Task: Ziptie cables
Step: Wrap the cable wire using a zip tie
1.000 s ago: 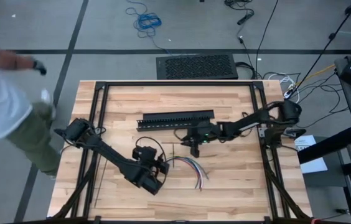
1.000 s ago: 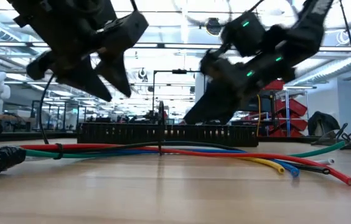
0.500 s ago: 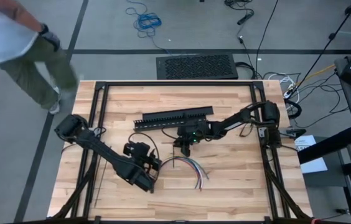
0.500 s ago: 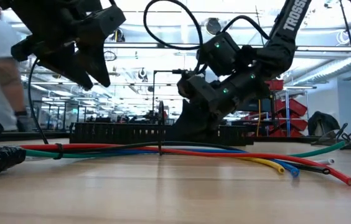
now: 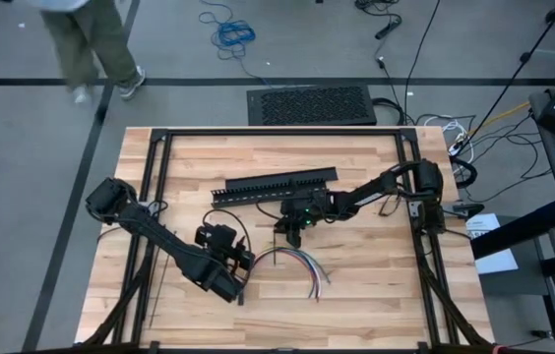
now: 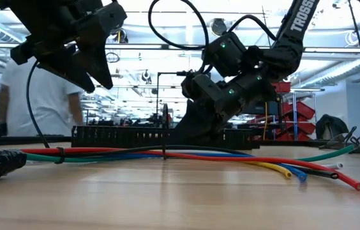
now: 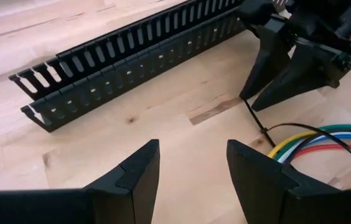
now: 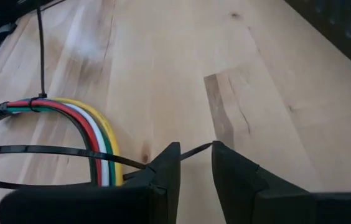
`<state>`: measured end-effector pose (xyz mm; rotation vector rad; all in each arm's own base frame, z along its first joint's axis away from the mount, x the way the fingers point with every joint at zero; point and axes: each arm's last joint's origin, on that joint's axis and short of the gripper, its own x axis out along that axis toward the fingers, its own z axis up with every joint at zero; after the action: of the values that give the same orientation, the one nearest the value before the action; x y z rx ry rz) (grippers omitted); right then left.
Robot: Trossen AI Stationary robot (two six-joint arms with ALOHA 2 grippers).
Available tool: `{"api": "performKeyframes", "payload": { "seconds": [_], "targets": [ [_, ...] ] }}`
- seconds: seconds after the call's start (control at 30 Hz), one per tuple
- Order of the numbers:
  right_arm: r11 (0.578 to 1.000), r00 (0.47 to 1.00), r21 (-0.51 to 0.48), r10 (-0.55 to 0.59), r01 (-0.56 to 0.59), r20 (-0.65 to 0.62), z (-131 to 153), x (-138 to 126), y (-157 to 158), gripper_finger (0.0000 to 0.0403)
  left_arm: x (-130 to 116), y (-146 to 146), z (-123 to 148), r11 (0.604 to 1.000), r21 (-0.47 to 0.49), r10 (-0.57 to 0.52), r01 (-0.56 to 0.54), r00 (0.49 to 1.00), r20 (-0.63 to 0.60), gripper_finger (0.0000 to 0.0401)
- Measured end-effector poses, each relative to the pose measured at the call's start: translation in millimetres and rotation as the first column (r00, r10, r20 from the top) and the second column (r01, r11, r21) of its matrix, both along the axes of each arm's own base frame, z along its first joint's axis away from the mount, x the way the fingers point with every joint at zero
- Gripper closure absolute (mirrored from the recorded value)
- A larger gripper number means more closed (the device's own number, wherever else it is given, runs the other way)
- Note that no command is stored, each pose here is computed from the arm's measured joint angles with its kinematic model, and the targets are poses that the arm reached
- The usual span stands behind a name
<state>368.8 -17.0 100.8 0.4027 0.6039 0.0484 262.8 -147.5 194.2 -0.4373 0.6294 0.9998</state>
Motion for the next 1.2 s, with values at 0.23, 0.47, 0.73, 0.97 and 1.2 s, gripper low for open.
{"api": "performKeyframes", "payload": {
  "seconds": [0.23, 0.47, 0.73, 0.97, 1.2],
  "targets": [
    [1.0, 1.0, -0.004, 0.024, -0.024, 0.014, 1.0, 0.8, 4.3, 0.0321, 0.5, -0.3, 0.0, 1.0, -0.004, 0.0, 0.0, 1.0, 0.005, 0.0217],
    [0.999, 0.999, -0.001, 0.043, -0.043, 0.014, 1.0, 0.8, 7.6, 0.0321, 1.3, -0.6, 0.0, 1.0, -0.009, 0.0, 0.0, 1.0, 0.013, 0.0217],
    [1.0, 1.0, 0.001, 0.018, -0.018, -0.013, -10.3, 12.2, 6.3, 0.0321, 2.4, -1.3, -0.1, 1.0, -0.014, -0.005, 0.005, 1.0, 0.02, 0.0217],
    [0.998, 0.998, 0.021, 0.064, -0.063, -0.023, -17.1, 32.7, 6.7, 0.0322, 2.5, -1.6, -0.2, 1.0, -0.019, -0.005, 0.005, 1.0, 0.02, 0.0217],
    [0.997, 0.996, 0.014, 0.074, -0.073, -0.046, -12.4, 30.1, 6.5, 0.0367, 2.2, -1.7, -0.4, 1.0, -0.029, -0.005, 0.005, 1.0, 0.011, 0.0217]
  ]
}}
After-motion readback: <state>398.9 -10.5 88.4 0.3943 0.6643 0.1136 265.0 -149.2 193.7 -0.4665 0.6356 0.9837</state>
